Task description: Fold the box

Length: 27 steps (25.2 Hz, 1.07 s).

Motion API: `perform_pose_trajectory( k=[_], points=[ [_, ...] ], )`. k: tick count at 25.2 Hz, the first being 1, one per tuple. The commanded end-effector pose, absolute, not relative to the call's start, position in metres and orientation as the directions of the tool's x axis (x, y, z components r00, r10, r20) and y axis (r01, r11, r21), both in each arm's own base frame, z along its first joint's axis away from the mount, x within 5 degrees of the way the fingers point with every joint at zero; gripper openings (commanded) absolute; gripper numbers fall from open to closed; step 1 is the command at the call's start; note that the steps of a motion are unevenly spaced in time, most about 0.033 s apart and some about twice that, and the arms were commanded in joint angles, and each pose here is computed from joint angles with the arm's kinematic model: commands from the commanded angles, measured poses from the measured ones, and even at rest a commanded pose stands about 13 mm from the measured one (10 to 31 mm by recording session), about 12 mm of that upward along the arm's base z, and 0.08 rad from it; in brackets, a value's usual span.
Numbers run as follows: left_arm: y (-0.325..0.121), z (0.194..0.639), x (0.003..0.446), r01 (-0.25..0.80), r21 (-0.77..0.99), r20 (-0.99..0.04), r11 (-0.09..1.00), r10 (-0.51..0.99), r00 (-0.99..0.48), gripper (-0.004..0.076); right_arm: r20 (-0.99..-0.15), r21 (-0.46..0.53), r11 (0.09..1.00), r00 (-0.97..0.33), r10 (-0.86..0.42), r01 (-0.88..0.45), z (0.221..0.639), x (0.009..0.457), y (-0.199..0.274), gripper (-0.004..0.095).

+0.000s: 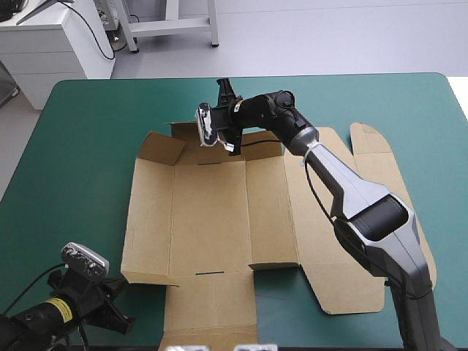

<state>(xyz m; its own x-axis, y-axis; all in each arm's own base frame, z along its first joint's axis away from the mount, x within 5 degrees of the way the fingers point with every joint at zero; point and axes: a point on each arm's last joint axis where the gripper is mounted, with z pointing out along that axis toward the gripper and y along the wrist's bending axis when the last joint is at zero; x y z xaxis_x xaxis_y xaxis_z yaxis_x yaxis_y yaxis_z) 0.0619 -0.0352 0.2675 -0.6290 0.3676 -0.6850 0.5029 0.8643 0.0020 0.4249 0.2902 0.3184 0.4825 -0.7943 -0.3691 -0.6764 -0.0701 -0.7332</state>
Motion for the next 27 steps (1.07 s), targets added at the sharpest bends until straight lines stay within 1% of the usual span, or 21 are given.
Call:
perform_pose_trajectory(
  k=[1, 2, 3, 5, 6, 8, 9, 13, 16, 17, 18, 19, 20, 21, 22, 23, 24, 26, 27],
  points=[
    [-0.038, 0.278, 0.066, 0.500, -0.011, -0.732, 0.866, 0.334, -0.594, 0.0001, -0.465, -0.776, 0.107, 0.449, -0.763, -0.621, 0.368, 0.419, 0.280, 0.0137],
    [-0.038, 0.278, 0.066, 0.500, -0.011, -0.732, 0.866, 0.334, -0.594, 0.0001, -0.475, -0.769, 0.116, 0.441, -0.761, -0.628, 0.368, 0.418, 0.280, 0.0209],
    [-0.038, 0.278, 0.066, 0.500, -0.011, -0.732, 0.866, 0.334, -0.594, 0.0001, -0.484, -0.764, 0.125, 0.434, -0.760, -0.633, 0.368, 0.418, 0.280, 0.0336],
    [-0.038, 0.278, 0.066, 0.500, -0.011, -0.732, 0.866, 0.334, -0.594, 0.0001, -0.488, -0.761, 0.129, 0.431, -0.759, -0.635, 0.368, 0.418, 0.280, 0.0513],
    [-0.038, 0.278, 0.066, 0.500, -0.011, -0.732, 0.866, 0.334, -0.594, 0.0001, -0.489, -0.760, 0.130, 0.430, -0.759, -0.636, 0.368, 0.418, 0.280, 0.0623],
    [-0.038, 0.278, 0.066, 0.500, -0.011, -0.732, 0.866, 0.334, -0.594, 0.0001, -0.499, -0.755, 0.141, 0.422, -0.757, -0.640, 0.369, 0.418, 0.280, 0.0720],
    [-0.038, 0.278, 0.066, 0.500, -0.011, -0.732, 0.866, 0.334, -0.594, 0.0001, -0.512, -0.749, 0.157, 0.411, -0.754, -0.644, 0.371, 0.417, 0.279, 0.0733],
    [-0.038, 0.278, 0.066, 0.500, -0.011, -0.732, 0.866, 0.334, -0.594, 0.0001, -0.545, -0.719, 0.211, 0.348, -0.763, -0.663, 0.382, 0.412, 0.272, 0.0700],
    [-0.038, 0.278, 0.066, 0.500, -0.011, -0.732, 0.866, 0.334, -0.594, 0.0001, -0.524, -0.724, 0.212, 0.323, -0.788, -0.657, 0.396, 0.403, 0.263, 0.0648],
    [-0.038, 0.278, 0.066, 0.500, -0.011, -0.732, 0.866, 0.334, -0.594, 0.0001, -0.522, -0.725, 0.219, 0.313, -0.794, -0.653, 0.402, 0.400, 0.259, 0.0616],
    [-0.038, 0.278, 0.066, 0.500, -0.011, -0.732, 0.866, 0.334, -0.594, 0.0001, -0.518, -0.731, 0.227, 0.306, -0.799, -0.644, 0.410, 0.396, 0.255, 0.0569],
    [-0.038, 0.278, 0.066, 0.500, -0.011, -0.732, 0.866, 0.334, -0.594, 0.0001, -0.510, -0.746, 0.241, 0.300, -0.806, -0.621, 0.426, 0.387, 0.247, 0.0449],
    [-0.038, 0.278, 0.066, 0.500, -0.011, -0.732, 0.866, 0.334, -0.594, 0.0001, -0.501, -0.757, 0.243, 0.299, -0.812, -0.607, 0.434, 0.383, 0.243, 0.0362],
    [-0.038, 0.278, 0.066, 0.500, -0.011, -0.732, 0.866, 0.334, -0.594, 0.0001, -0.487, -0.773, 0.255, 0.287, -0.825, -0.581, 0.448, 0.374, 0.234, 0.0165],
    [-0.038, 0.278, 0.066, 0.500, -0.011, -0.732, 0.866, 0.334, -0.594, 0.0001, -0.484, -0.778, 0.263, 0.278, -0.830, -0.570, 0.455, 0.369, 0.229, 0.0063],
    [-0.038, 0.278, 0.066, 0.500, -0.011, -0.732, 0.866, 0.334, -0.594, 0.0001, -0.492, -0.779, 0.297, 0.245, -0.835, -0.552, 0.467, 0.362, 0.219, -0.0010],
    [-0.038, 0.278, 0.066, 0.500, -0.011, -0.732, 0.866, 0.334, -0.594, 0.0001, -0.508, -0.771, 0.327, 0.219, -0.833, -0.546, 0.473, 0.359, 0.213, -0.0011],
    [-0.038, 0.278, 0.066, 0.500, -0.011, -0.732, 0.866, 0.334, -0.594, 0.0001, -0.601, -0.714, 0.475, 0.103, -0.792, -0.514, 0.491, 0.351, 0.190, -0.0019],
    [-0.038, 0.278, 0.066, 0.500, -0.011, -0.732, 0.866, 0.334, -0.594, 0.0001, -0.629, -0.687, 0.525, 0.050, -0.776, -0.501, 0.495, 0.350, 0.178, -0.0019]
  ],
)
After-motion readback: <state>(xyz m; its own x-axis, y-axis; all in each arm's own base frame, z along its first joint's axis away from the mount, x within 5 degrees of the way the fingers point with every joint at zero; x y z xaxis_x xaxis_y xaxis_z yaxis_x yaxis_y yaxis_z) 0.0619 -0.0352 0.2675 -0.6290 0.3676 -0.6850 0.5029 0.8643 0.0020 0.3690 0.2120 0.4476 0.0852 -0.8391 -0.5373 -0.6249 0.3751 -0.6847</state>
